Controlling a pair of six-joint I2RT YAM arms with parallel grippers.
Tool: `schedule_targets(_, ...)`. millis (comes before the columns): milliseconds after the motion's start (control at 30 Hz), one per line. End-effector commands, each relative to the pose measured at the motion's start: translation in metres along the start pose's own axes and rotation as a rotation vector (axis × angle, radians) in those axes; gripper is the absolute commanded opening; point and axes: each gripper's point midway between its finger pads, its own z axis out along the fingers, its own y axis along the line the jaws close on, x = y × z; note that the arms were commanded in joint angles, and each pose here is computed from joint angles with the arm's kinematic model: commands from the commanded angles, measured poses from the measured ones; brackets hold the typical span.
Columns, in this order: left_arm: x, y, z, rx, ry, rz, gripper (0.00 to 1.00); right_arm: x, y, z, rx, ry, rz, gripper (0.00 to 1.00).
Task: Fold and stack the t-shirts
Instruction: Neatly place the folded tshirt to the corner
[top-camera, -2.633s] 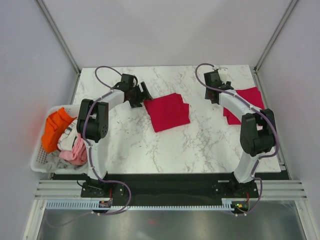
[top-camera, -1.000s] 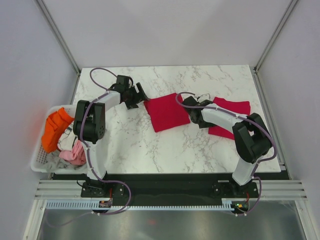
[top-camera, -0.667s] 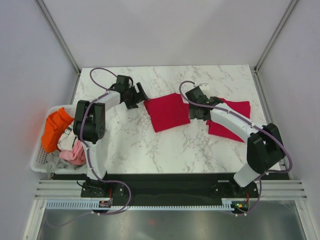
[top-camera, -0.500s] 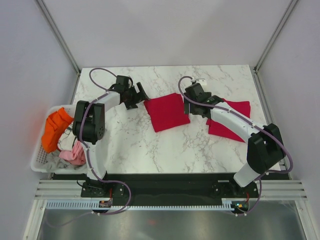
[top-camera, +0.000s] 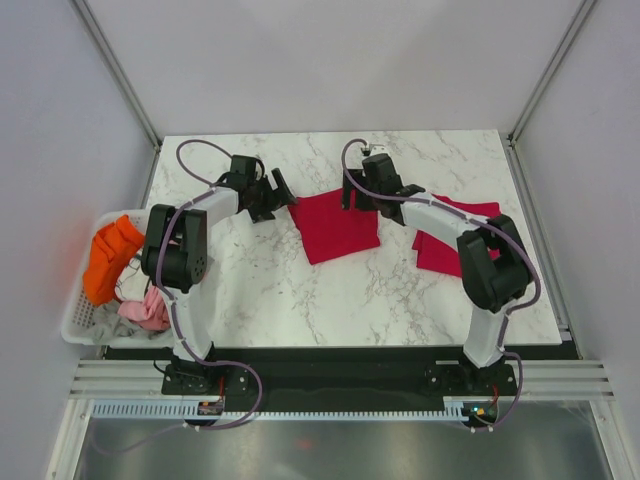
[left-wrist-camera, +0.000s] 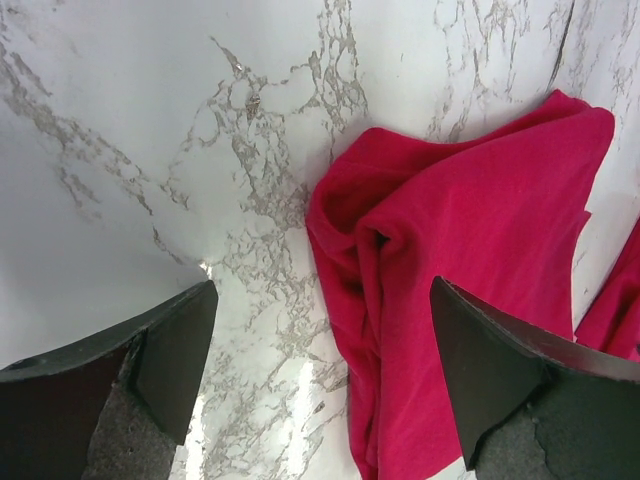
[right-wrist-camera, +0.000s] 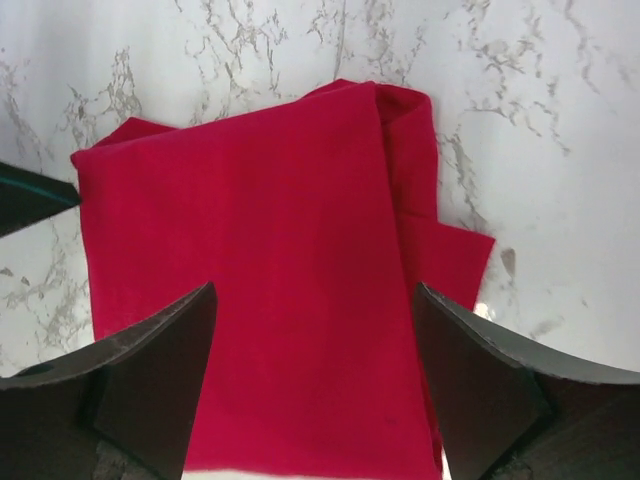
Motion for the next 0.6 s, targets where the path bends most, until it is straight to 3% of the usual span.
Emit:
schedule_targets(0, -0.017, -0.015, -0.005, 0.048, -0.040, 0.045, 0.94, -0.031, 0.024, 0.023, -0.136, -0.064, 0.048, 0.88)
schedule_targets(133, -0.015, -0.015, -0.004, 0.052, -0.032, 0.050, 0.91, -0.033, 0.002, 0.046, -0.143, -0.061, 0.099, 0.93)
schedule_targets(300, -0.015, -0.021, -0.006, 0.060, -0.037, 0.072, 0.91, -0.028, -0.012, 0.068, -0.194, -0.018, 0.134, 0.82)
schedule_targets(567, -0.009, -0.035, 0.000, 0.077, -0.026, 0.091, 0.87, -0.018, -0.034, 0.093, -0.156, 0.045, 0.126, 0.84)
